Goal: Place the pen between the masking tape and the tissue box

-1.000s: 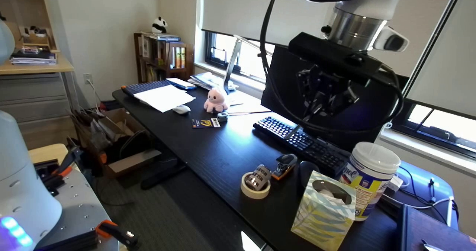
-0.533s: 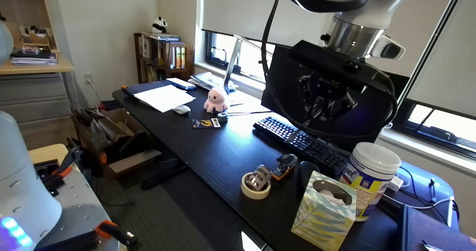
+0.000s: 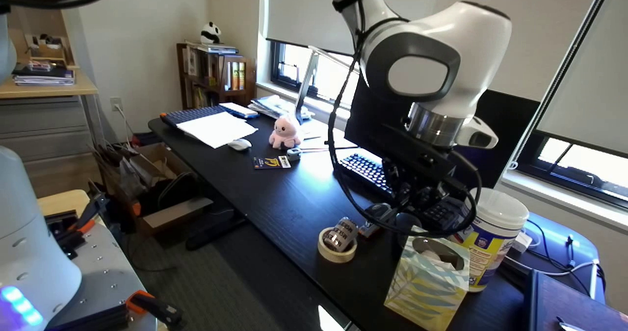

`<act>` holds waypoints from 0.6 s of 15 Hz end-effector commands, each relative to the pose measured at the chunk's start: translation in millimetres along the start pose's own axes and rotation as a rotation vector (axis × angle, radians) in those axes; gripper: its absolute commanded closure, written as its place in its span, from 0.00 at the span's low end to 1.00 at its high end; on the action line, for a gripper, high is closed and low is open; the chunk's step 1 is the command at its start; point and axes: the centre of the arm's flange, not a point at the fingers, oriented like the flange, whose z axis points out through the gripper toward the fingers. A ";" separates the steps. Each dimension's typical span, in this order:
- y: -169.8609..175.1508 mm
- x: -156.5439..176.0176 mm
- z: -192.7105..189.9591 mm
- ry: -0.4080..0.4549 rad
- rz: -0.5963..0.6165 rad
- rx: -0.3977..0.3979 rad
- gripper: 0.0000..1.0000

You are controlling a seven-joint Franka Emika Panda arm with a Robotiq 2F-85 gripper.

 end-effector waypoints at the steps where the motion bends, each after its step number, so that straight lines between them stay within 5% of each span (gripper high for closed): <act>1: -9.1 -8.7 33.4 -0.045 -0.003 -0.032 0.96; 9: -21.7 -24.6 98.2 -0.071 -0.005 -0.029 0.96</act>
